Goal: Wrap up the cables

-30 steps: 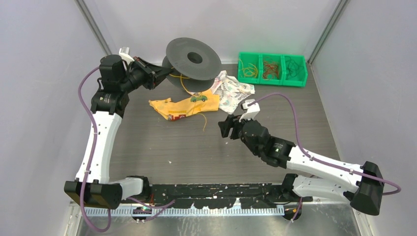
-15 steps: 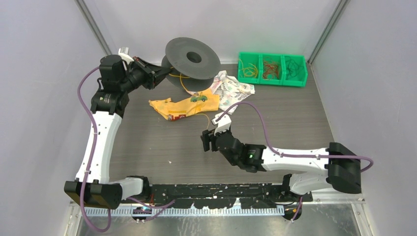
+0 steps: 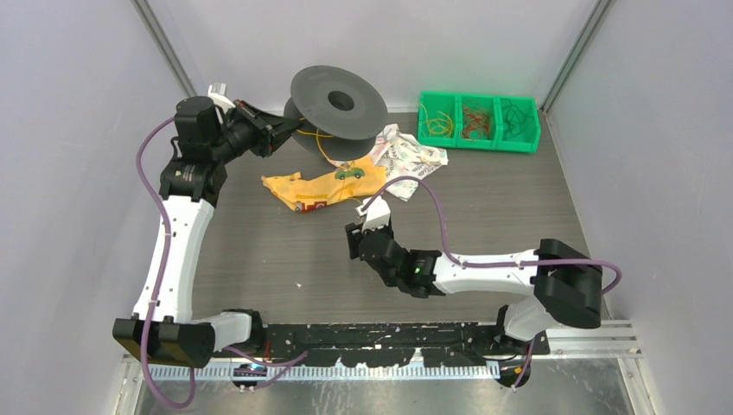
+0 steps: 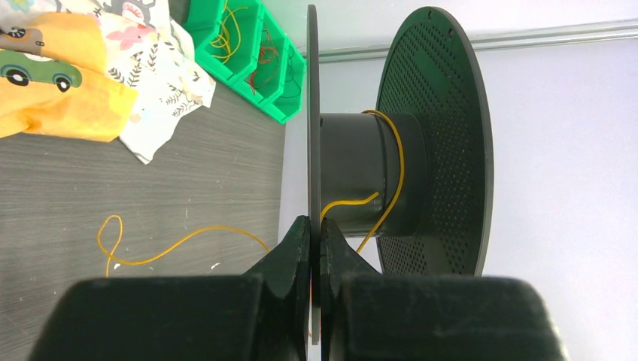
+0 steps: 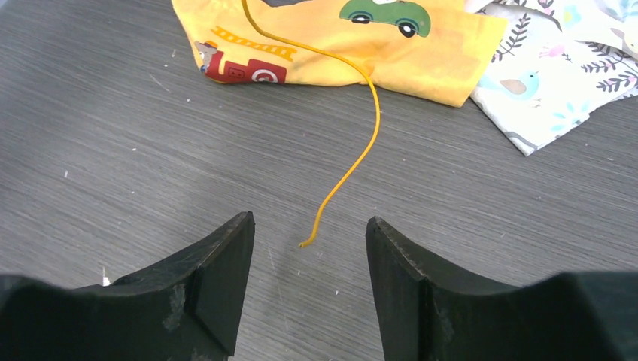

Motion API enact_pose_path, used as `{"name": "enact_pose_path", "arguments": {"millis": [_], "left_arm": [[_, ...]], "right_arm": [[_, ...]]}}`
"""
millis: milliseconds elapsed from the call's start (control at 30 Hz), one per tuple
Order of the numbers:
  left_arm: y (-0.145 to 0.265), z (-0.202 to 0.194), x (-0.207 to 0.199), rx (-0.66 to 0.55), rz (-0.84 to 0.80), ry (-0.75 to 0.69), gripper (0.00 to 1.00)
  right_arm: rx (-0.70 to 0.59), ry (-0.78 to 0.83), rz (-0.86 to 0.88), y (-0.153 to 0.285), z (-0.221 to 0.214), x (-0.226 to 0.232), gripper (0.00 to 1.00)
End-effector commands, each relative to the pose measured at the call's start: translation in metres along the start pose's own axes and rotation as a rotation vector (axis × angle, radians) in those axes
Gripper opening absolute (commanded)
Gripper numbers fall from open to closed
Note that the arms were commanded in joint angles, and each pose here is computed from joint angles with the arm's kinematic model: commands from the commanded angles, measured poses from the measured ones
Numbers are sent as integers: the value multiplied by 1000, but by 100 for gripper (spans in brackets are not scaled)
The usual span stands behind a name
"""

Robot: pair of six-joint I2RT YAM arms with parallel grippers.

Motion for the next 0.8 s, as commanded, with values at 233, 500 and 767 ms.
{"name": "enact_pose_path", "arguments": {"millis": [233, 500, 767], "left_arm": [[21, 3, -34, -50, -155, -61, 1], [19, 3, -31, -42, -149, -64, 1], [23, -8, -17, 100, -150, -178, 0]], "right_arm": [[-71, -105, -50, -20, 22, -2, 2], [-104, -195, -116, -5, 37, -40, 1], [-161, -349, -217, 4, 77, -119, 1]]}}
Point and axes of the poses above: each gripper's point midway between its finger pads, its own y axis back along the fingers, its own x axis along the line the jaws close on, z = x × y, the point moved 10 cm from there along y, back along the fingers, and after that the axes turned 2 degrees about -y, right-handed, at the moved point
